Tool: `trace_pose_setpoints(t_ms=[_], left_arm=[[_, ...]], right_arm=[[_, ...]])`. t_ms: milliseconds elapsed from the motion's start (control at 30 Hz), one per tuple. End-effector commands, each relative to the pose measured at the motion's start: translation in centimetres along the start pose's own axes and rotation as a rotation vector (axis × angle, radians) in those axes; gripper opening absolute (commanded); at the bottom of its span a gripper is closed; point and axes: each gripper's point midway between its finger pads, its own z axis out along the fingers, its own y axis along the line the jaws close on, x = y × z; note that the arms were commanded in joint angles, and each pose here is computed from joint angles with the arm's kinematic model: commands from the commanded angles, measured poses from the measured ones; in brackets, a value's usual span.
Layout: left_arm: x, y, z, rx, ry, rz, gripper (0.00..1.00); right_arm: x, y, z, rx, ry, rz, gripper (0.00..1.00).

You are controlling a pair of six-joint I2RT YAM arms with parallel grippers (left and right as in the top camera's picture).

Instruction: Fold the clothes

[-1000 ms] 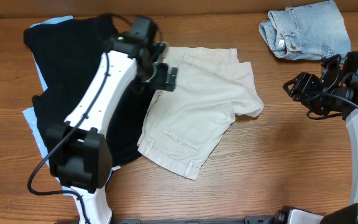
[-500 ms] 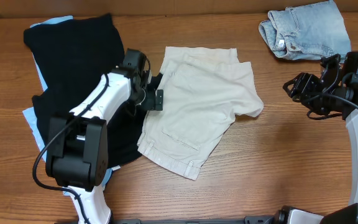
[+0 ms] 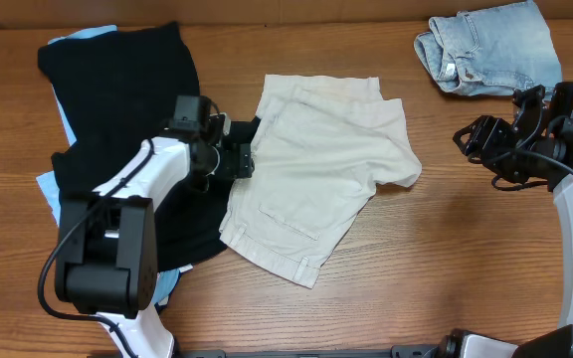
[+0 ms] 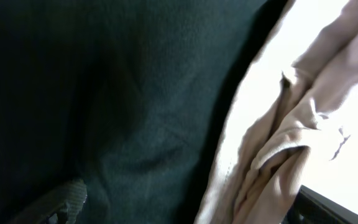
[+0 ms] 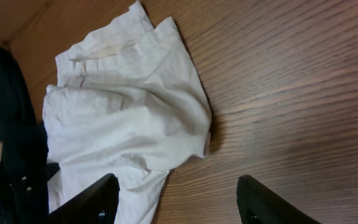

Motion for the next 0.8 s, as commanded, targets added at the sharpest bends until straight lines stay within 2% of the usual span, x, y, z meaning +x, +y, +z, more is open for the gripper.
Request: trace_pose_setpoints(t_ms=[0, 100, 233, 500, 767], left_arm=[[1.3, -0.7, 0.4, 0.138, 0.029, 0.033, 1.0], [-0.4, -2.1, -1.3, 0.204, -0.045, 0.046, 1.0], [-1.3, -0.6, -1.4, 0.149, -0.076, -0.042, 1.0], [-0.3, 4.2, 0.2, -0.012, -0.075, -0.271, 1.0], [0.6, 7.5, 0.4, 0.015, -0.096, -0.389, 1.0]], right_arm=[[-1.2, -0.1, -1.4, 0.04, -0.061, -0.031, 0.68], [-0.9, -0.3, -1.3, 0.051, -0.052, -0.025, 0.68], [-0.6, -0.4, -1.3, 0.054, -0.041, -0.022, 0.69], [-0.6, -0.4, -1.3, 0.054, -0.041, -0.021, 0.69], [-0.6, -0.4, -1.3, 0.055, -0.038, -0.02, 0.7]])
